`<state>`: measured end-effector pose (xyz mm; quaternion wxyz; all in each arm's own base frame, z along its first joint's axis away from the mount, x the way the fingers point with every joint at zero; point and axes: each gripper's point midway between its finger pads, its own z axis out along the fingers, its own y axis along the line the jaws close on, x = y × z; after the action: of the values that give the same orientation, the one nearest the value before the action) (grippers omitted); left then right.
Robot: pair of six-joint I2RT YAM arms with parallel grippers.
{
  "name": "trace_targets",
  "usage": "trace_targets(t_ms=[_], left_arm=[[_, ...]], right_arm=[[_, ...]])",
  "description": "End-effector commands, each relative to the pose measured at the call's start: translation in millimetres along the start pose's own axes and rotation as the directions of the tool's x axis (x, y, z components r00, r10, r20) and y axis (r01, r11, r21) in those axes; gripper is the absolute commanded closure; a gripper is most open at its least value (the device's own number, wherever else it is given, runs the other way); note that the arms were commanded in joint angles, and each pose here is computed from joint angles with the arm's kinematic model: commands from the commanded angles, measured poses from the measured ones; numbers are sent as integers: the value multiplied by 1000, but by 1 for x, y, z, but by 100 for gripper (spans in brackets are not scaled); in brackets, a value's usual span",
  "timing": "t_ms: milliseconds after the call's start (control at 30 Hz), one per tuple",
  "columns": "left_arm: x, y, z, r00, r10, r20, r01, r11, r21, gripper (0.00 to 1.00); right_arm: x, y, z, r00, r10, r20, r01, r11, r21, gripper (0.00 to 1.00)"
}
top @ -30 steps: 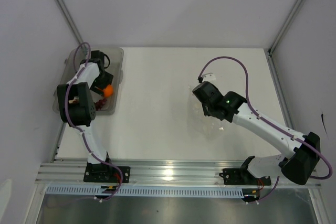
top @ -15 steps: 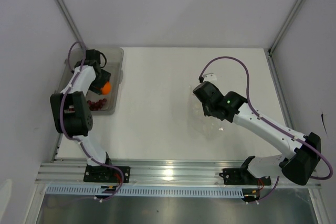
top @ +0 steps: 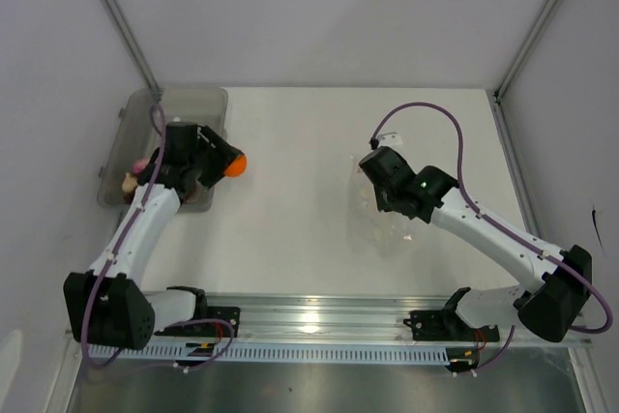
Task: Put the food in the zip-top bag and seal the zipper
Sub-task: Pick up the fake fruit from the bin, then place the fake fruit in the zipper food storage bag.
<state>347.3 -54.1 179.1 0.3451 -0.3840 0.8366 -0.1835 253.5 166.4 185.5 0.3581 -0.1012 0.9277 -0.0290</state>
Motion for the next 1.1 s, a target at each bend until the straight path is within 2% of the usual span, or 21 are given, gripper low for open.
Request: trace_targets(t_ms=[0, 33, 100, 167, 233, 267, 300, 400, 467, 600, 733, 833, 900, 933, 967, 1067], left_arm=[[40, -67, -44, 975, 217, -46, -181, 899, 400, 100], [40, -86, -66, 970, 241, 25, -219, 829, 515, 99], [78, -92, -87, 944, 330, -1, -253, 726, 639, 99], [93, -104, -114, 928, 370, 44, -284, 624, 728, 99], [122, -107, -129, 904, 426, 29, -288, 561, 776, 99], [126, -113, -143, 902, 427, 61, -296, 509, 808, 99], [150, -108, -147, 884, 466, 32, -284, 482, 829, 99], [180, -113, -165, 861, 508, 20, -260, 407, 875, 99], [193, -117, -172, 849, 529, 6, -245, 384, 890, 99], [225, -123, -185, 788, 613, -58, -196, 339, 920, 100], [232, -140, -198, 777, 629, -31, -186, 276, 943, 99], [232, -150, -200, 779, 626, -33, -170, 261, 950, 99], [239, -158, -203, 756, 653, -44, -153, 241, 958, 99], [241, -160, -199, 749, 660, -54, -151, 249, 957, 99], [249, -157, -188, 733, 674, -91, -147, 287, 947, 99], [256, -163, -176, 723, 675, -145, -128, 338, 932, 99]], right_arm=[[-23, 4, -10, 998, 38, 53, -35, 998, -54, 100], [-22, 7, -11, 998, 38, 44, -34, 996, -78, 100], [-22, 11, -13, 999, 21, 44, -16, 994, -107, 100], [-20, 14, -17, 999, 21, 38, -15, 990, -142, 100], [-16, 17, -17, 999, 8, 33, -2, 986, -170, 100], [-16, 23, -20, 999, 13, 39, -4, 978, -206, 100], [-16, 24, -20, 999, 9, 39, 0, 976, -219, 100], [-13, 33, -19, 999, 16, 28, -8, 966, -258, 100], [-13, 38, -14, 999, 25, 22, -18, 964, -267, 100], [-10, 45, -8, 999, 43, -31, -49, 964, -262, 100], [-6, 48, -7, 997, 58, -43, -68, 962, -263, 100], [-5, 46, -8, 996, 69, -48, -79, 965, -250, 100], [-4, 46, -8, 996, 79, -48, -89, 965, -246, 100], [-5, 47, -9, 996, 79, -46, -89, 965, -248, 100], [-4, 48, -10, 996, 78, -48, -87, 964, -251, 100], [-6, 54, -16, 997, 71, -28, -76, 960, -271, 100]])
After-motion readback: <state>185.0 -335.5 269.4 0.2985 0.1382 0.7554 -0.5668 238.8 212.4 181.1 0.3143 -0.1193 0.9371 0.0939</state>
